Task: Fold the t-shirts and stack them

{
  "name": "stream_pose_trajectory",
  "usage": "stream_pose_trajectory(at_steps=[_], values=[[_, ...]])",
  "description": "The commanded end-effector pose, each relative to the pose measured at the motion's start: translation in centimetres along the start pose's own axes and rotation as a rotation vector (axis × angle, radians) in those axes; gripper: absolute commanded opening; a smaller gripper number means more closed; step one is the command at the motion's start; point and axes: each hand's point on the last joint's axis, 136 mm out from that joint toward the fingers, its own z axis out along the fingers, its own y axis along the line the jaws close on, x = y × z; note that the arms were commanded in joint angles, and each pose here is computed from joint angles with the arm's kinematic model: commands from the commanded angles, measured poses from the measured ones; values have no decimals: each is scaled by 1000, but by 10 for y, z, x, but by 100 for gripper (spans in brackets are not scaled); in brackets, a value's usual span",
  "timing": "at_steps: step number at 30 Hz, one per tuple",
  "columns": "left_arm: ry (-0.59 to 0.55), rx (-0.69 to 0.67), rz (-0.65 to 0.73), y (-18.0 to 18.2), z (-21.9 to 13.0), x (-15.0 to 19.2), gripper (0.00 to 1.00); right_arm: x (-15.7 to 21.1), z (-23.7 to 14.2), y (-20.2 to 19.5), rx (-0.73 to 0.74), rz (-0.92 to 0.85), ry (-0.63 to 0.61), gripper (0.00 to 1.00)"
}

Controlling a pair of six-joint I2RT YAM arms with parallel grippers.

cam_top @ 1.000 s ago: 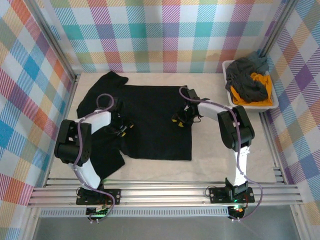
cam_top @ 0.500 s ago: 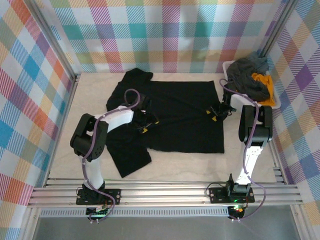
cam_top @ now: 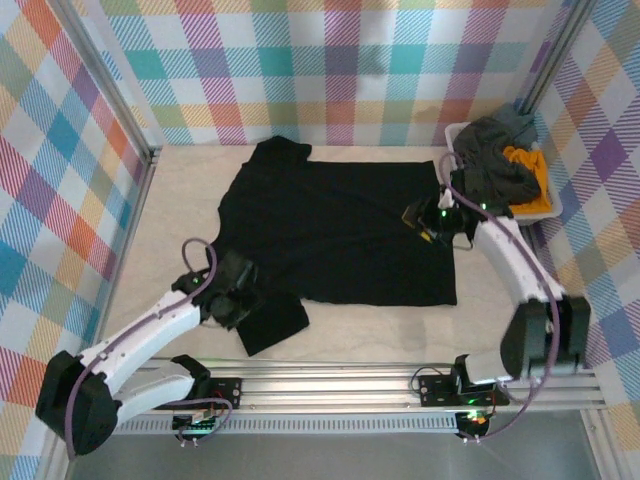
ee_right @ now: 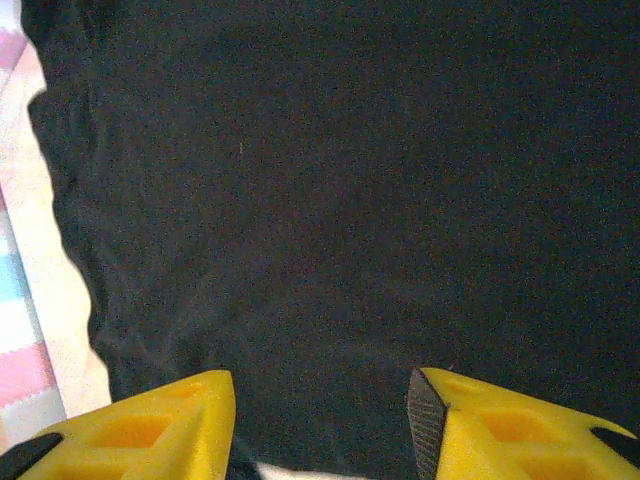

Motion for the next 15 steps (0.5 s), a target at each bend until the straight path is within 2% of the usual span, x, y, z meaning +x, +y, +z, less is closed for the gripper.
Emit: stream_pose_trajectory(at_steps=[1, 6, 12, 13, 15], values=[[64, -74, -57, 30, 9, 22, 52, 53, -2, -19, 46, 44, 78, 49], [103, -69, -61, 34, 27, 36, 51, 93, -20, -44, 66, 66, 99, 49], [122, -48, -34, 16, 40, 47, 47, 99, -22, -65, 139, 83, 82, 49], [124, -46, -28, 13, 42, 49, 45, 99, -20, -69, 154, 86, 78, 49], [131, -32, -21, 5, 48, 52, 29, 97, -17, -80, 202, 84, 61, 48]])
